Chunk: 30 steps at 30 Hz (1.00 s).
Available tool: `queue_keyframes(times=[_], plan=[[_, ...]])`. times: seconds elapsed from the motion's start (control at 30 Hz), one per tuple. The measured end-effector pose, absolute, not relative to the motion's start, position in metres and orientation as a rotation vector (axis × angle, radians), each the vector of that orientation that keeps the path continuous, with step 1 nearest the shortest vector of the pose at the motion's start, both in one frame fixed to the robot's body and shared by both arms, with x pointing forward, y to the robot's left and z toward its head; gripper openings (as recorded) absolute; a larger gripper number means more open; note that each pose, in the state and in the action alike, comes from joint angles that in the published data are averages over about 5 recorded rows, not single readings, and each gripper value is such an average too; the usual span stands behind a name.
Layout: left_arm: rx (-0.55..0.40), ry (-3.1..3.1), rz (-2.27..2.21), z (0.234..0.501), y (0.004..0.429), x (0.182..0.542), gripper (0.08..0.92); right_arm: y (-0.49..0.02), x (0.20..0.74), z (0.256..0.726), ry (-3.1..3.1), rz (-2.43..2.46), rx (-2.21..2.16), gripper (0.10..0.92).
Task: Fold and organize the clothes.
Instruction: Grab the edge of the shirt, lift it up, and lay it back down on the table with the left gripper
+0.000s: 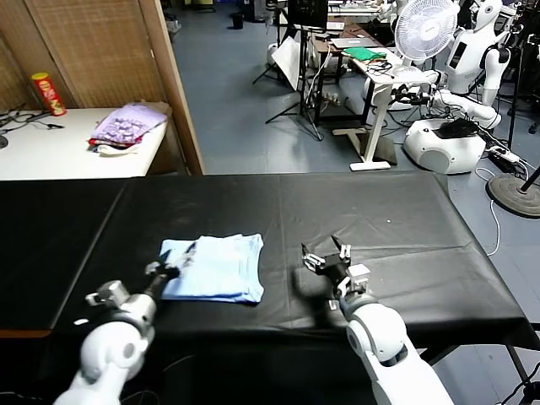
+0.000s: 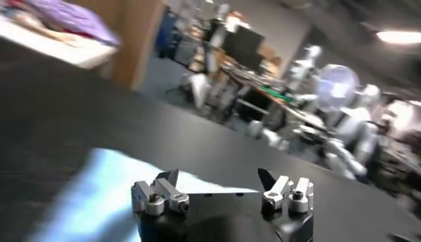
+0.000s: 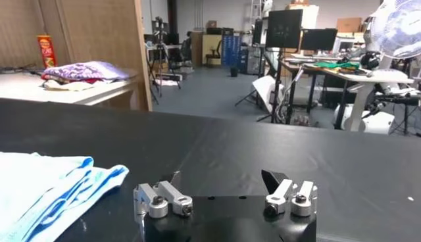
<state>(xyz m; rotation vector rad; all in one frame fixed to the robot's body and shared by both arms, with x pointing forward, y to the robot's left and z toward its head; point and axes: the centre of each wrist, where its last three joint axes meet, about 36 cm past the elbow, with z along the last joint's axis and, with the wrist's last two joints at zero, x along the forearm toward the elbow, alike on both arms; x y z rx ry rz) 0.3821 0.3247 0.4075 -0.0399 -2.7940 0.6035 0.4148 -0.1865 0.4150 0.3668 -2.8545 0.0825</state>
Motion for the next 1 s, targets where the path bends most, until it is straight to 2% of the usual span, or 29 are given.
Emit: queue_keyframes(times=[0.2, 0.47, 0.57, 0.83, 0.9, 1.0], plan=[[0.042, -2.710, 0.713, 0.397, 0.351, 0.382, 0.798, -0.187, 0.414, 0.415, -2.854, 0.084, 0.368, 0.798], [0.051, -2.605, 0.902, 0.388, 0.357, 0.380, 0.775, -0.189, 0.415, 0.416, -2.859, 0.084, 0.366, 0.798], [0.057, -2.595, 0.922, 0.386, 0.358, 0.380, 0.667, -0.189, 0.414, 0.416, -2.862, 0.082, 0.366, 0.798], [0.072, -2.620, 0.877, 0.388, 0.357, 0.377, 0.221, -0.188, 0.412, 0.418, -2.862, 0.078, 0.353, 0.798], [0.082, -2.652, 0.793, 0.390, 0.355, 0.375, 0.159, -0.187, 0.411, 0.420, -2.850, 0.080, 0.334, 0.798], [0.108, -2.718, 0.560, 0.392, 0.355, 0.373, 0.150, -0.185, 0.407, 0.424, -2.823, 0.091, 0.307, 0.798]])
